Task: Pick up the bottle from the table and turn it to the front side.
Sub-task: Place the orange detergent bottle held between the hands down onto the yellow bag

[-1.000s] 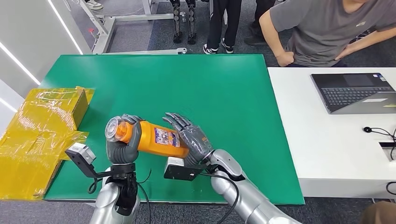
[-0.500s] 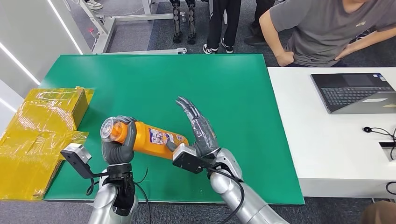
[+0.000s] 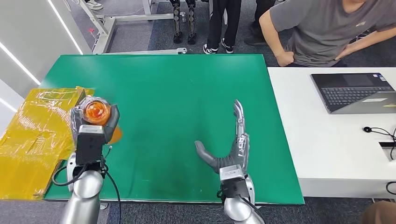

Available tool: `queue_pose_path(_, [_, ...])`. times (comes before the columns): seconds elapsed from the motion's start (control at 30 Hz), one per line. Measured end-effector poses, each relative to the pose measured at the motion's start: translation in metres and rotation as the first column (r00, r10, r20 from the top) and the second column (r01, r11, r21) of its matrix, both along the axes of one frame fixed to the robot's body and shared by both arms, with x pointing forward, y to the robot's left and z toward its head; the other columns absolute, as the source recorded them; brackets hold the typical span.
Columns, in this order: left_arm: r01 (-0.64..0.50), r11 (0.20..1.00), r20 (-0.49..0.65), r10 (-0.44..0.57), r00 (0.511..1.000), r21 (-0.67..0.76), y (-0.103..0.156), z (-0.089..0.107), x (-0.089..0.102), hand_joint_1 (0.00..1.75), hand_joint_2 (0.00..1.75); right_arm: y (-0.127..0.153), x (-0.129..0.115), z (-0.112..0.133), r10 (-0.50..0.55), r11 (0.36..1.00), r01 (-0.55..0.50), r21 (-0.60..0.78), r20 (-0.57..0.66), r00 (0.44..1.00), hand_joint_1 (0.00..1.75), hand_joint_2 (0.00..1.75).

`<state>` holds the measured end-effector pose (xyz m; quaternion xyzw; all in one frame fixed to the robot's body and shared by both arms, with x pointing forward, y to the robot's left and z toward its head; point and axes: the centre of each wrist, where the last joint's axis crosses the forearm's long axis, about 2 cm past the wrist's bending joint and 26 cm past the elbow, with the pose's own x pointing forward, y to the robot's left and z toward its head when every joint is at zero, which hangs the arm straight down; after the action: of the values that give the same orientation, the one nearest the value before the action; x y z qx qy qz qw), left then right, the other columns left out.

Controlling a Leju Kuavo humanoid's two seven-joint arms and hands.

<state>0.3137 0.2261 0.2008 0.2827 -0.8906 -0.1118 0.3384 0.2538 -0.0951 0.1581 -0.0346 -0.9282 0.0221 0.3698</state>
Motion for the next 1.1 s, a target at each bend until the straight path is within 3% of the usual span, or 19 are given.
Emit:
queue_pose_path(0.2, [-0.241,0.897,0.096,0.221,0.971,0.371,0.037,0.02,0.027,1.75,1.75,-0.007,-0.012,0.01,-0.018,0.998,0.017,0.057,0.013,1.0,0.0,1.75])
queue_pose_path(0.37, [-0.302,0.807,0.123,0.279,0.952,0.507,0.071,0.021,0.041,1.75,1.75,-0.012,-0.018,0.013,-0.019,0.997,0.017,0.073,0.022,1.0,0.0,1.75])
queue_pose_path(0.47, [-0.322,0.706,0.121,0.32,0.94,0.631,0.087,0.016,0.045,1.75,1.75,-0.013,-0.019,0.014,-0.015,0.997,0.013,0.078,0.032,0.999,0.0,1.75])
queue_pose_path(0.73, [-0.199,0.407,0.032,0.381,0.924,0.892,0.129,-0.02,0.047,1.75,1.75,-0.016,-0.023,0.012,-0.005,0.996,0.002,0.09,0.039,0.999,0.0,1.75])
queue_pose_path(0.9, [-0.049,0.291,-0.065,0.369,0.927,0.955,0.155,-0.044,0.049,1.75,1.75,-0.017,-0.024,0.011,0.004,0.995,-0.008,0.098,0.043,0.999,0.0,1.75])
queue_pose_path(1.1, [0.028,0.2,-0.111,0.413,0.904,0.979,0.18,-0.064,0.052,1.75,1.75,-0.017,-0.023,0.011,0.008,0.995,-0.012,0.1,0.042,0.999,0.0,1.75])
